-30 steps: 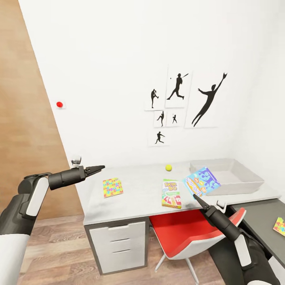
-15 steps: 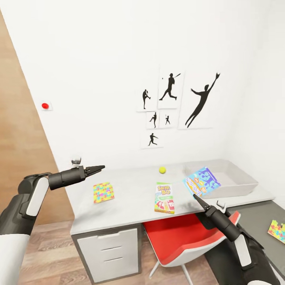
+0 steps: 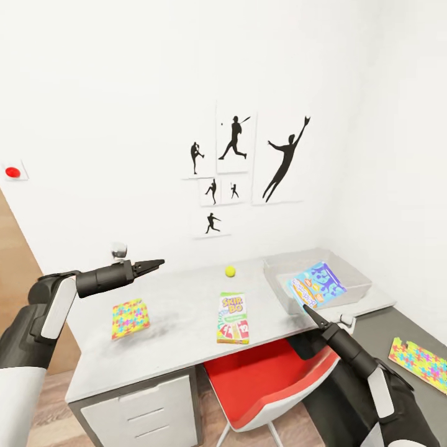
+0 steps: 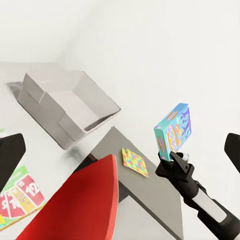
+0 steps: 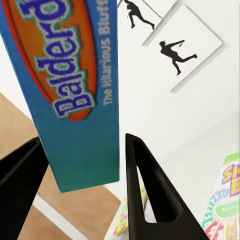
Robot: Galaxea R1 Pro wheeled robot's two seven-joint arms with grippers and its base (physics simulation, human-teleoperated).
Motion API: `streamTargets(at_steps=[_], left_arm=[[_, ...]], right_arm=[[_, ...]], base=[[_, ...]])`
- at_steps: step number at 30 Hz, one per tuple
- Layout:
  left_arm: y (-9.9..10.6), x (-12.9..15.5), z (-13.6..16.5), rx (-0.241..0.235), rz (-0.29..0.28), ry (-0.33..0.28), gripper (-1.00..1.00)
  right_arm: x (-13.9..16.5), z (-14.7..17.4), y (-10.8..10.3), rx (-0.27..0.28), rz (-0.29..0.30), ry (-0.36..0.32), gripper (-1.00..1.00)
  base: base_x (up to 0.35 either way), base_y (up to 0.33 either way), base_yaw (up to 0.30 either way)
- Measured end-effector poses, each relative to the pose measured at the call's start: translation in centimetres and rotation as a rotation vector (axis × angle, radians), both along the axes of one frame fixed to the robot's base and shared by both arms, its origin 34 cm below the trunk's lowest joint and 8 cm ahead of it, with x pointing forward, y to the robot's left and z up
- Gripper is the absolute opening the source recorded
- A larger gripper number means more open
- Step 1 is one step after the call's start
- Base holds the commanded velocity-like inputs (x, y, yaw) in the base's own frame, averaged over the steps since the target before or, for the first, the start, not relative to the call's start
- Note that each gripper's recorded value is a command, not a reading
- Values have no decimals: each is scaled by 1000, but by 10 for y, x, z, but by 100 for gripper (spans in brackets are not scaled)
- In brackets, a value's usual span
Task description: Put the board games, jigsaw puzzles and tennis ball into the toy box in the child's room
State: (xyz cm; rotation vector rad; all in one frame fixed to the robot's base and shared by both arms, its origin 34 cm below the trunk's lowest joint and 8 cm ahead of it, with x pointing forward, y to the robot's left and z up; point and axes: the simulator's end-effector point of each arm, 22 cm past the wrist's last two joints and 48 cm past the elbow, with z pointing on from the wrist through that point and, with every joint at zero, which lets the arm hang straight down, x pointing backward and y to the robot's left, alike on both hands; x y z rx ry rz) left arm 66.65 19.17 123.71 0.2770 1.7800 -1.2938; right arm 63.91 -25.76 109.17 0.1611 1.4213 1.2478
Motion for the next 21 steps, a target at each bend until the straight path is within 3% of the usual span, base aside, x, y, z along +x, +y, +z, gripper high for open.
streamTargets(at_steps=[14,21], left_arm=[[0,0,0,0,0,0,100],[0,-1,2,0,0,-3,100]], right_arm=[[0,0,0,0,-1,-1,-100],[0,2,0,-1,0,-4,-100]], base=[[88,-2,-10],[103,-135,-156]])
